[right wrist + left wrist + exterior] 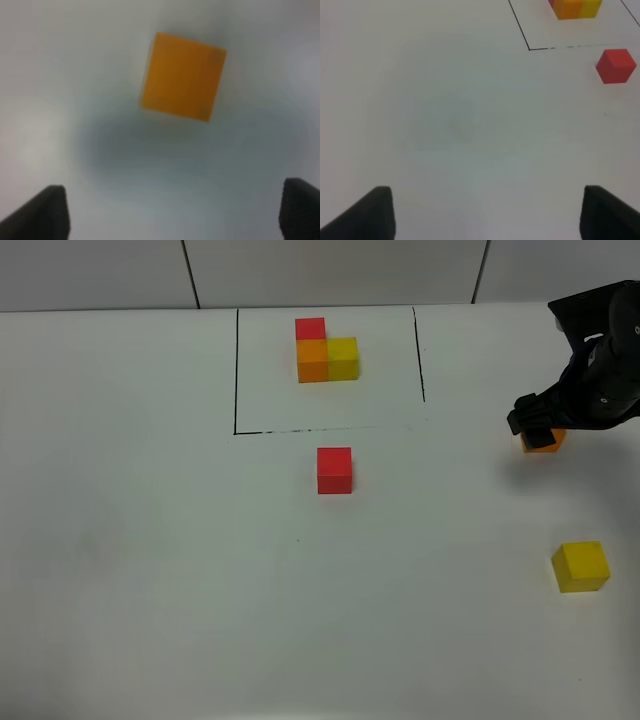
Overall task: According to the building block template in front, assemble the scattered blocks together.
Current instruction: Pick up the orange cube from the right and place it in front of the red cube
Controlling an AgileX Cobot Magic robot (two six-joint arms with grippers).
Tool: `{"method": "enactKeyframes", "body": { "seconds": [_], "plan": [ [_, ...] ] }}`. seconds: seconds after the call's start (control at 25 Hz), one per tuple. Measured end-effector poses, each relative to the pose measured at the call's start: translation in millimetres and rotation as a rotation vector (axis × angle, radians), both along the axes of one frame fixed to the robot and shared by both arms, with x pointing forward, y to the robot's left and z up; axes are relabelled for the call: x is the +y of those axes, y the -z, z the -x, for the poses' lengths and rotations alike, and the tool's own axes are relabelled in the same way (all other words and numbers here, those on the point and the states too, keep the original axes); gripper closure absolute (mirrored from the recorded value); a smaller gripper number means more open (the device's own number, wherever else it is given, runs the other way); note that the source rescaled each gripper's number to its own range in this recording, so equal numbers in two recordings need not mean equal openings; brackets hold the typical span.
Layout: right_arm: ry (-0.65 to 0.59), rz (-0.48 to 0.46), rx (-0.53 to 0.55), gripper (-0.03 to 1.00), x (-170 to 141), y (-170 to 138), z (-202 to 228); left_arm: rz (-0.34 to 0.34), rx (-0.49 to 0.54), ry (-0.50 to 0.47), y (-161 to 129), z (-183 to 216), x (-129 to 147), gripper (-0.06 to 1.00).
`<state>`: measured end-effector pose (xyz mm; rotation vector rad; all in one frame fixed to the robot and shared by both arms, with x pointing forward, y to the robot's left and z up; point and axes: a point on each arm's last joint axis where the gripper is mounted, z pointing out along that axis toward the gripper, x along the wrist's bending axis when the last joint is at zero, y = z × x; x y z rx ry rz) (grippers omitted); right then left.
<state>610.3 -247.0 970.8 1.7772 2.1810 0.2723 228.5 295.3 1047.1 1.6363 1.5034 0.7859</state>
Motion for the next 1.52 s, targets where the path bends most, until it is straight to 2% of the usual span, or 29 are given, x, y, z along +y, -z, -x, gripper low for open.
{"method": "enactKeyframes", "body": {
  "seconds": [0.24,0.52,0.84,1.08,1.28,1.4,1.48,1.52],
  "plan": [
    [0.074,-0.035,-0.017,0.17,-10,1,-27,0.0,0.0,0.0,0,0,0,0.22],
    [0.121,-0.121,0.026,0.17,-19,19,-44,0.0,0.0,0.0,0,0,0,0.22],
    [0.111,-0.112,0.057,0.17,-19,43,-53,0.0,0.0,0.0,0,0,0,0.22],
    [0.103,-0.111,0.05,0.17,-18,50,-63,0.0,0.0,0.0,0,0,0,0.22],
    [0.108,-0.104,0.09,0.17,-22,68,-66,0.0,0.0,0.0,0,0,0,0.22],
    [0.11,-0.103,0.096,0.24,-23,69,-66,0.0,0.0,0.0,0,0,0,0.22],
    [0.11,-0.103,0.093,0.38,-23,69,-66,0.0,0.0,0.0,0,0,0,0.22],
    [0.109,-0.103,0.09,0.5,-23,68,-67,0.0,0.0,0.0,0,0,0,0.22]
  ]
}}
